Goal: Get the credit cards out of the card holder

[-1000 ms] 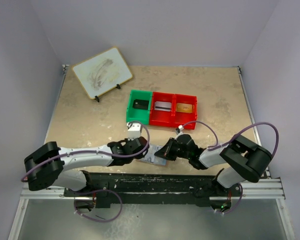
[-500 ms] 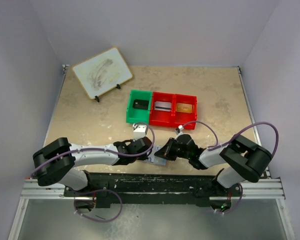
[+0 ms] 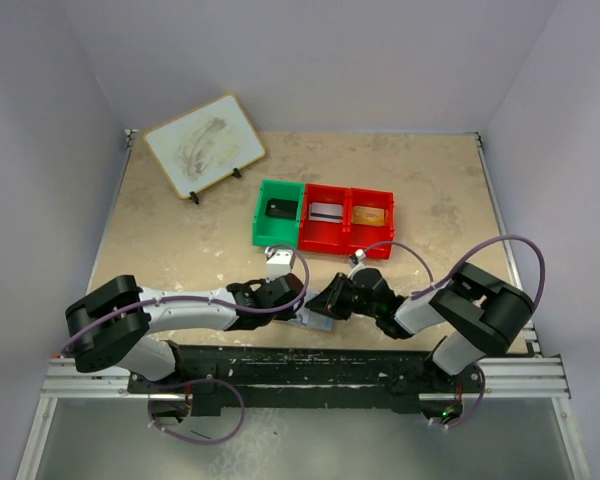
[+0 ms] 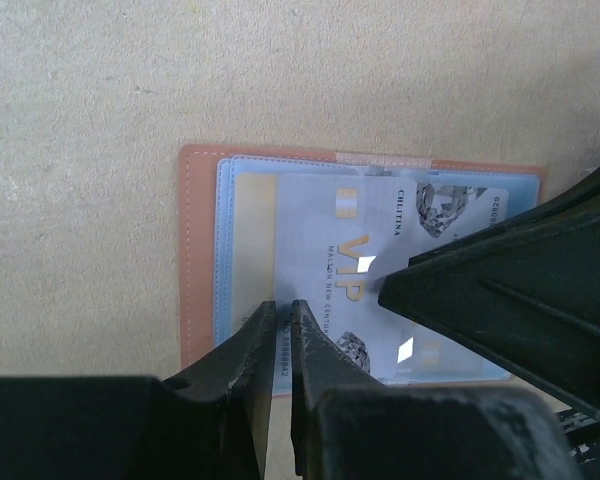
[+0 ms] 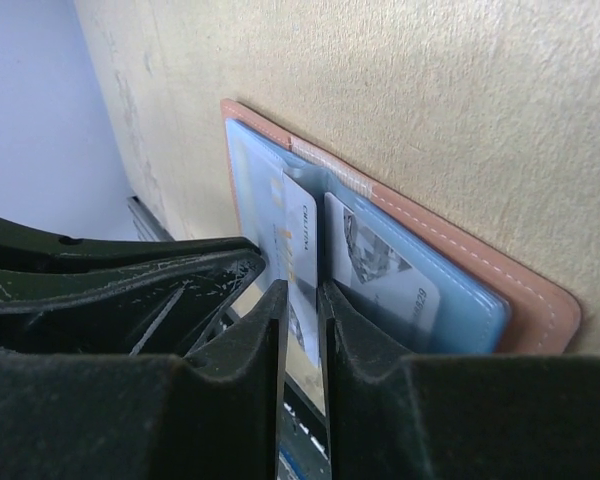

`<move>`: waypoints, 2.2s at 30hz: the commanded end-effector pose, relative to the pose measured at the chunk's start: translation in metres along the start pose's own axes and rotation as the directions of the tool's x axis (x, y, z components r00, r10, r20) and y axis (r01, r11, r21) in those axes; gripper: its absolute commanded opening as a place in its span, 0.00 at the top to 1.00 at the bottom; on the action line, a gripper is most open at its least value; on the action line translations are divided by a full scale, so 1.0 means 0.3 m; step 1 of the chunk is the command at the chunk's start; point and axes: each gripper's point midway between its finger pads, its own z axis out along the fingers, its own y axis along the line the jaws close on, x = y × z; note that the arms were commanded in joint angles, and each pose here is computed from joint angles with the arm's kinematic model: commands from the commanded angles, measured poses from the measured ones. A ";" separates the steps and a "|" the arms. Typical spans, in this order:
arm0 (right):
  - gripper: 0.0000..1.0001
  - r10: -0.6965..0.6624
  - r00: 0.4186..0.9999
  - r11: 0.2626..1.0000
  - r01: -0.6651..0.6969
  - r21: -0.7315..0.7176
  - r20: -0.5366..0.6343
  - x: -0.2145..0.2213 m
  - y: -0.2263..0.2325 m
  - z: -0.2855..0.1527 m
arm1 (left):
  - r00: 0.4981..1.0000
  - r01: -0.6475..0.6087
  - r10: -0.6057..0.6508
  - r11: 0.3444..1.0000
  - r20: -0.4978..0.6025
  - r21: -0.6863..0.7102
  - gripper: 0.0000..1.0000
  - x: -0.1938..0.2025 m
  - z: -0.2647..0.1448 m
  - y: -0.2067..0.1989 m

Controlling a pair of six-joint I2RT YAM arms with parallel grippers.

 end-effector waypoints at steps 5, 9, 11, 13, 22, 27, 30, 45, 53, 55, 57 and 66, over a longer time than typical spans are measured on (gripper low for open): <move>0.82 0.013 1.000 0.999 -0.014 -0.051 -0.023 0.018 -0.010 0.031 | 1.000 0.004 -0.004 1.000 -0.004 0.001 0.92 0.005 -0.011 0.005; 0.92 0.027 1.000 0.996 -0.026 -0.080 0.002 0.012 -0.009 0.007 | 1.000 0.004 -0.004 1.000 -0.004 -0.011 0.93 0.008 -0.009 0.015; 0.95 0.036 0.999 0.997 -0.035 -0.067 0.023 0.003 -0.024 -0.009 | 1.000 0.006 -0.006 1.000 -0.001 -0.011 0.93 0.007 -0.009 0.016; 0.96 0.042 0.998 0.998 -0.040 -0.048 0.038 -0.005 -0.041 -0.026 | 1.000 0.004 -0.004 1.000 -0.003 -0.013 0.93 0.011 -0.008 0.019; 0.90 -0.007 1.000 1.000 0.007 -0.022 0.012 -0.013 -0.023 -0.008 | 1.000 -0.010 0.010 1.000 -0.013 -0.003 0.93 0.009 -0.002 0.001; 0.80 0.012 1.000 0.998 -0.011 -0.055 0.022 -0.022 -0.002 0.005 | 1.000 -0.016 0.016 1.000 -0.015 -0.009 0.93 0.008 -0.003 0.003; 0.77 0.009 1.000 0.998 -0.009 -0.058 0.015 -0.020 0.000 0.013 | 1.000 -0.014 0.013 1.000 -0.017 -0.009 0.93 0.011 -0.002 0.003; 1.00 0.030 0.996 0.999 -0.029 -0.019 0.080 -0.049 -0.042 -0.056 | 0.999 0.020 -0.019 1.000 0.048 -0.022 0.94 -0.031 -0.026 0.026; 1.00 -0.017 0.995 0.999 0.020 -0.033 0.094 -0.067 0.004 -0.075 | 1.000 0.010 -0.010 1.000 0.028 -0.012 0.94 -0.021 -0.016 0.009; 1.00 -0.022 0.995 0.999 0.026 -0.039 0.099 -0.070 0.013 -0.084 | 1.000 0.011 -0.011 1.000 0.027 -0.013 0.94 -0.021 -0.017 0.010; 1.00 -0.033 0.993 0.999 0.035 -0.017 0.115 -0.080 0.009 -0.095 | 1.000 0.012 -0.012 1.000 0.028 -0.019 0.94 -0.021 -0.020 0.016; 1.00 -0.140 0.940 0.986 0.161 -0.043 0.310 -0.191 0.101 -0.214 | 0.998 0.033 -0.033 0.999 0.060 0.001 0.94 -0.045 -0.046 0.019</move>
